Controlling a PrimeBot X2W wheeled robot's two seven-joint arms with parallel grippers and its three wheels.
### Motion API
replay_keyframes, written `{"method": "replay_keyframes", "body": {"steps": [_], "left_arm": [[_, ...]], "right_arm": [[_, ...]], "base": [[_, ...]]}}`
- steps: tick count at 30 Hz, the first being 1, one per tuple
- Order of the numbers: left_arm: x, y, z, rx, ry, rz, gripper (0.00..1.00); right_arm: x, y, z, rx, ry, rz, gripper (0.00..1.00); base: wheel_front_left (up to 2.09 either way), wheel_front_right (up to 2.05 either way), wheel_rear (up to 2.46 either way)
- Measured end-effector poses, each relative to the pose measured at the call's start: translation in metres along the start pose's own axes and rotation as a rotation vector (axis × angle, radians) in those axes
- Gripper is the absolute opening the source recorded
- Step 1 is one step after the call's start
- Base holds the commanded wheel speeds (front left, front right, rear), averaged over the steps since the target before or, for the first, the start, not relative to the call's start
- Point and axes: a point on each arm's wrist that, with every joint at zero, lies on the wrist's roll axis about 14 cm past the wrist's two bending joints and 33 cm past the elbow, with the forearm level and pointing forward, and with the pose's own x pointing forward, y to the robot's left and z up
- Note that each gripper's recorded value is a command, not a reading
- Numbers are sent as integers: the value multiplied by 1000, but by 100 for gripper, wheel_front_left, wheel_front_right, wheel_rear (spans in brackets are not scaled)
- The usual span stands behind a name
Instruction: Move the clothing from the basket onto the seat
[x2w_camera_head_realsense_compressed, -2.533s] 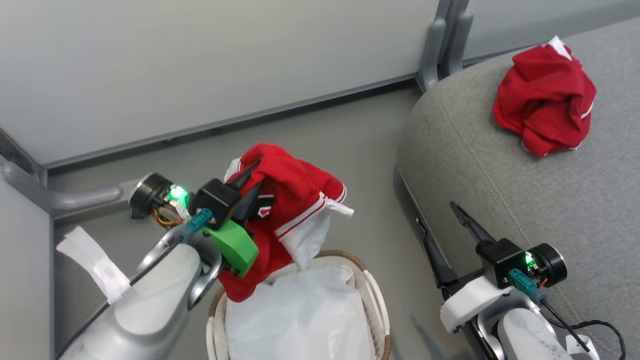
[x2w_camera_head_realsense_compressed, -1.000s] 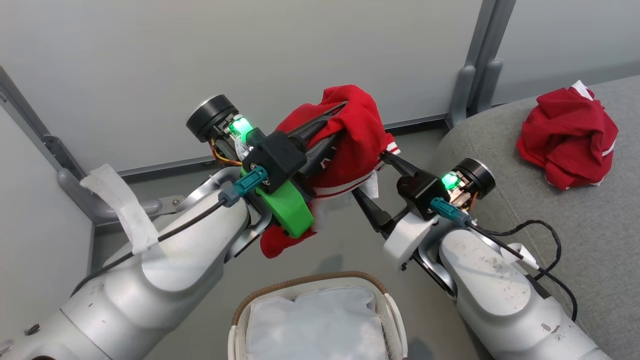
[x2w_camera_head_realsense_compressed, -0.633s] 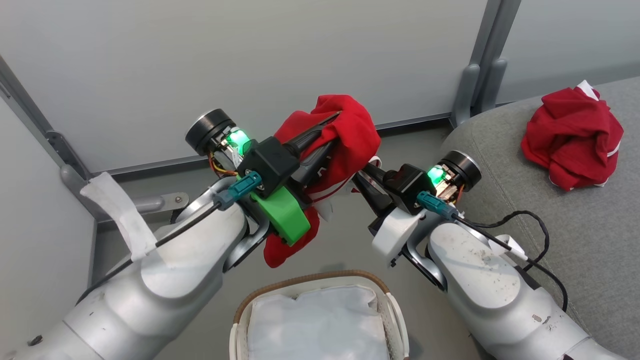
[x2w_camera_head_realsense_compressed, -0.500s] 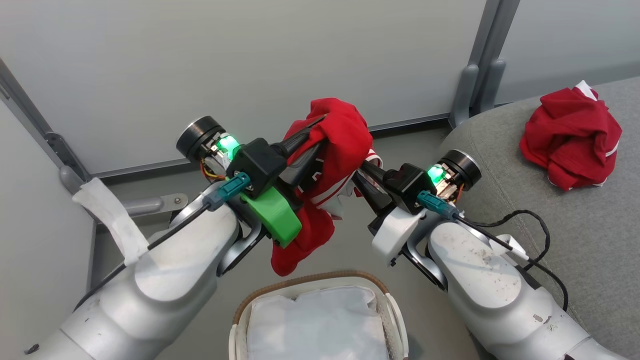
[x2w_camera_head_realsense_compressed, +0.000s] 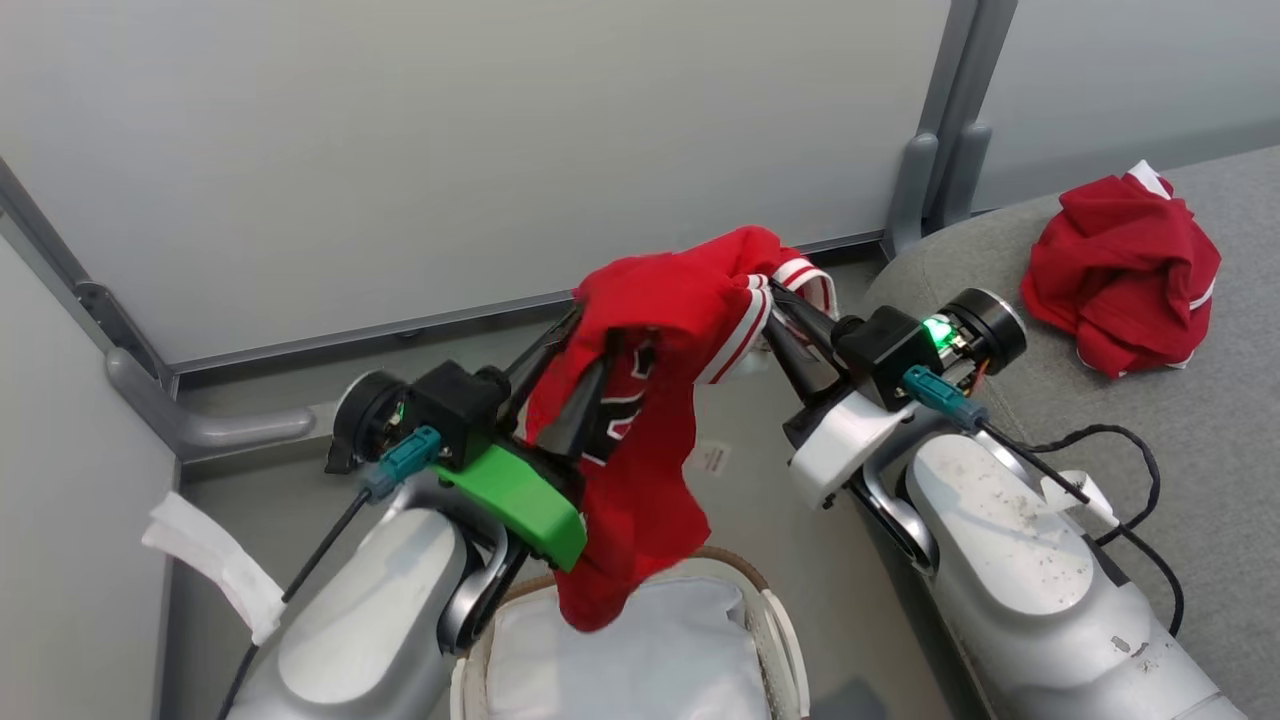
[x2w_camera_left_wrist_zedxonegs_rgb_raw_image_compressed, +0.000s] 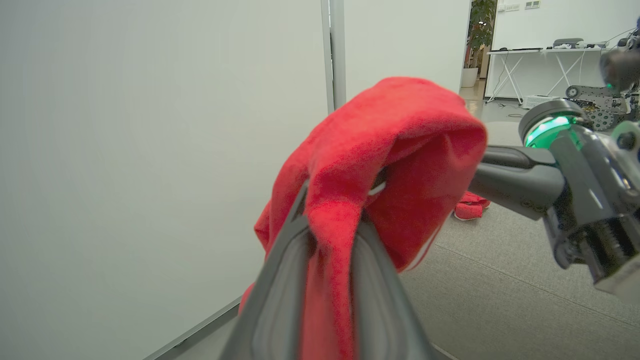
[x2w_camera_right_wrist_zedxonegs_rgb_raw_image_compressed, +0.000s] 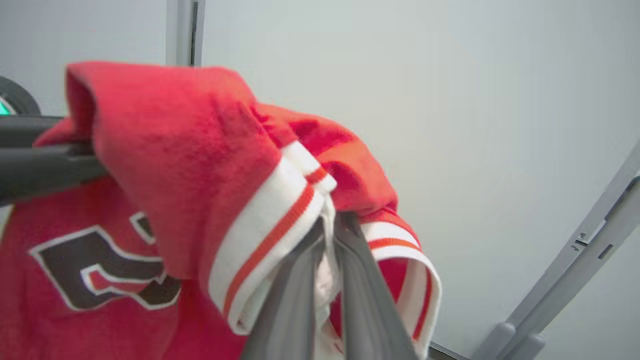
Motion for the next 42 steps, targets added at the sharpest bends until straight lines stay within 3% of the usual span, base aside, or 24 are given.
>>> {"method": "replay_keyframes", "body": {"steps": [10,21,31,42], "left_arm": [[-28,-2,-47,-118,79,117,100],[-51,-20,-91,-191,185,145,100],[-36,-40,-98,-188,200,70,100],[9,-86,-103,-202,191,-127,100]], "right_arm": [[-11,-37,8,-35,-23,-103,0],[-31,-64,-4,-43,12,-190,0],[-54,-90,-9,-81,46,-263,0],[-121,-163,-8,-183,121,-471,0]], "base": [[0,0,0],[0,0,0],[0,0,0],[0,0,0]]}}
